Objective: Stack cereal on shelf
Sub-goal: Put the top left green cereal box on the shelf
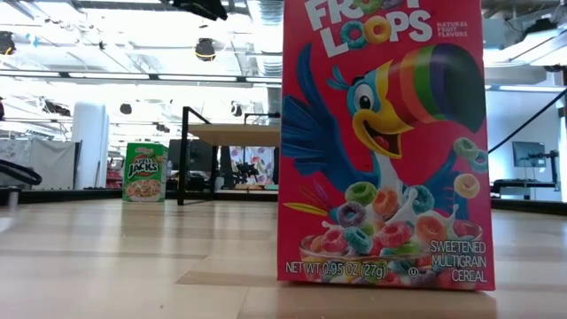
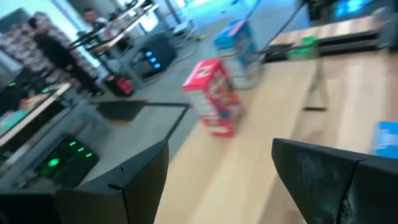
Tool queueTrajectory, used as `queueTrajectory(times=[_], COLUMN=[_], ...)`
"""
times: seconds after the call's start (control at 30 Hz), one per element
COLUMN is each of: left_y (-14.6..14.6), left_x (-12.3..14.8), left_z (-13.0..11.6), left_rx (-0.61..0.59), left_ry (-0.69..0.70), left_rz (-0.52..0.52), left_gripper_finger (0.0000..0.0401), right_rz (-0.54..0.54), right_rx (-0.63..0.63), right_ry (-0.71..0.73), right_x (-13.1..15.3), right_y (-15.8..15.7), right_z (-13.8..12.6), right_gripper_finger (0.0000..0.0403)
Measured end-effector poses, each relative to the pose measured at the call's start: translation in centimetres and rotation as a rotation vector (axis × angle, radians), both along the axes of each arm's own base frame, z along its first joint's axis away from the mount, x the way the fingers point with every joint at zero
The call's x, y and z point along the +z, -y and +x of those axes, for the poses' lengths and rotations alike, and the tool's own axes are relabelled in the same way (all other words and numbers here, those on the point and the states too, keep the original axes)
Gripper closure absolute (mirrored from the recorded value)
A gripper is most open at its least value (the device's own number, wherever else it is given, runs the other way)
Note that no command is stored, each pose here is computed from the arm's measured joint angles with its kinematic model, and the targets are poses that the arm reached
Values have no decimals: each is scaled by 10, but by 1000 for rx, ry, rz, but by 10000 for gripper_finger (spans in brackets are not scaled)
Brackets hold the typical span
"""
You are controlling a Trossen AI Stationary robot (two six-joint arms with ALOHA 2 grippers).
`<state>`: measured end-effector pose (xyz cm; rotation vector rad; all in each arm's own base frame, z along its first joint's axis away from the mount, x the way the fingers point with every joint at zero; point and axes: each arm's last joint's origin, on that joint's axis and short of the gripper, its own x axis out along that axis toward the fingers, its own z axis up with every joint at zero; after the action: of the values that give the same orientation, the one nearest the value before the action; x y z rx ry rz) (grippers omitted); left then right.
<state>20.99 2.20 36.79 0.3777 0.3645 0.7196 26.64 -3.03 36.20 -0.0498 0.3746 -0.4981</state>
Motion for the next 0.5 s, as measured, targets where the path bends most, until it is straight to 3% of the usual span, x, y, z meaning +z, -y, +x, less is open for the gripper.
queueTrajectory(times=[0.13, 0.3, 0.5], left_y=[-22, -44, -66], left_x=[10, 22, 20], left_z=[-7, -22, -37], left_rx=[52, 38, 56], left_ry=[-45, -74, -143], left_rz=[-28, -154, -251], left_gripper_finger=[126, 126, 126], right_rz=[-4, -12, -28], right_rx=[21, 31, 36], right_ry=[30, 73, 49], right_x=[11, 21, 23], right_y=[-6, -10, -10], right_z=[-13, -27, -35], right_gripper_finger=[258, 242, 214])
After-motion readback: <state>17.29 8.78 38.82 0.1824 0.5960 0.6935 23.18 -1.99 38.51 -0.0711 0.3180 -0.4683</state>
